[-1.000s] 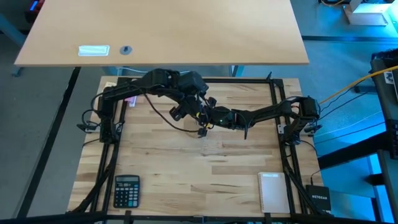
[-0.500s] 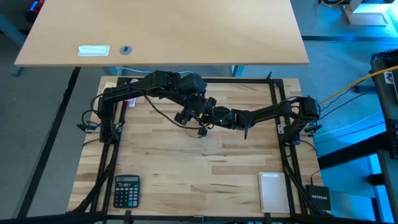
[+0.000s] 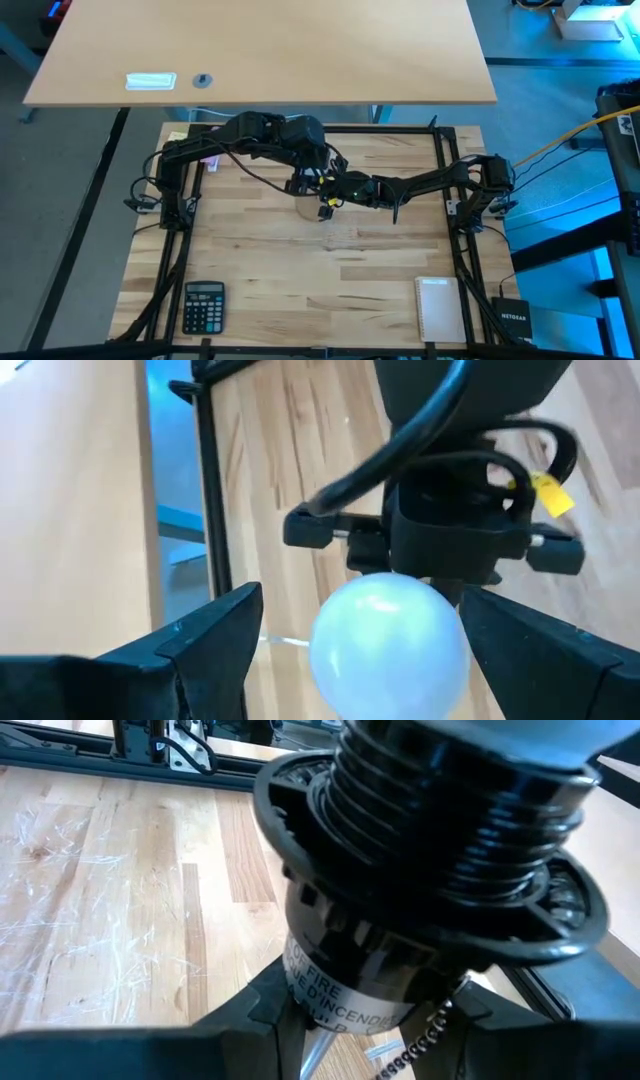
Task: Screw lightbulb
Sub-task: Remove the lightbulb from the lamp
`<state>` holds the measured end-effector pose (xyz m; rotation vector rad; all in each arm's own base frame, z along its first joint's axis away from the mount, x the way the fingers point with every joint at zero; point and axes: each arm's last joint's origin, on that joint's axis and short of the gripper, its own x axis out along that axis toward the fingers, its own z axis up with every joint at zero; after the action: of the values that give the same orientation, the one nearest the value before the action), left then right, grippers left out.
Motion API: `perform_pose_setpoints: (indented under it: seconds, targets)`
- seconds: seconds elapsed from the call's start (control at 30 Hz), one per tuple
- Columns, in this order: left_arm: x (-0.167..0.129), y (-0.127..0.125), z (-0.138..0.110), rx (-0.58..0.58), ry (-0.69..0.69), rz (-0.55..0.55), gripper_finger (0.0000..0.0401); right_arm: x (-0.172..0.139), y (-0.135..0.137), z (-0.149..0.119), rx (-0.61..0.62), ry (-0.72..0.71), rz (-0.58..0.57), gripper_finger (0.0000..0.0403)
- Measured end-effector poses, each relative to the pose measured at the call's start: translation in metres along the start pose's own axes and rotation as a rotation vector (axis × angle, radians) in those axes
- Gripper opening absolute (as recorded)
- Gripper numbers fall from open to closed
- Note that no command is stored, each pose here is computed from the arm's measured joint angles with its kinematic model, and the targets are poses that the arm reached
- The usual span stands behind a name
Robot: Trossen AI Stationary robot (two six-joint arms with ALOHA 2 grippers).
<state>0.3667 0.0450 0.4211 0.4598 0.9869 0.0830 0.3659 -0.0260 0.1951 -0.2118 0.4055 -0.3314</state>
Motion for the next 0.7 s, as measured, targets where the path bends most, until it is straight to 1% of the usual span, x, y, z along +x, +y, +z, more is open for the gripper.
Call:
perform_pose_setpoints:
  seconds: [0.17, 0.23, 0.3, 0.33, 0.37, 0.47, 0.57, 0.7]
  targets:
    - [-0.014, 0.008, 0.0, -0.07, -0.031, 0.002, 0.0327, 0.0, 0.0, 0.0, -0.001, 0.0, 0.0, 0.0131]
    - [-0.016, 0.01, -0.004, -0.115, -0.035, -0.06, 0.0327, 0.0, 0.0, 0.0, -0.001, 0.0, 0.0, 0.0131]
    - [-0.015, 0.009, -0.013, -0.152, 0.026, -0.16, 0.0327, 0.0, 0.0, 0.0, -0.001, -0.001, 0.0, 0.0131]
    - [-0.01, 0.008, -0.016, -0.166, 0.066, -0.189, 0.0327, 0.0, 0.0, 0.0, -0.002, 0.0, 0.002, 0.0131]
    - [-0.007, 0.008, -0.018, -0.173, 0.084, -0.192, 0.0327, 0.0, 0.0, 0.0, -0.002, 0.001, 0.0, 0.0131]
    - [0.003, 0.009, -0.022, -0.161, 0.119, -0.204, 0.0327, 0.0, 0.0, 0.0, -0.002, -0.002, 0.001, 0.0131]
    - [0.01, 0.011, -0.013, -0.131, 0.046, -0.18, 0.0327, 0.0, 0.0, 0.0, -0.001, -0.001, 0.001, 0.0131]
    - [0.016, 0.01, -0.011, -0.106, 0.047, -0.19, 0.0327, 0.0, 0.0, 0.0, -0.009, -0.002, 0.001, 0.0131]
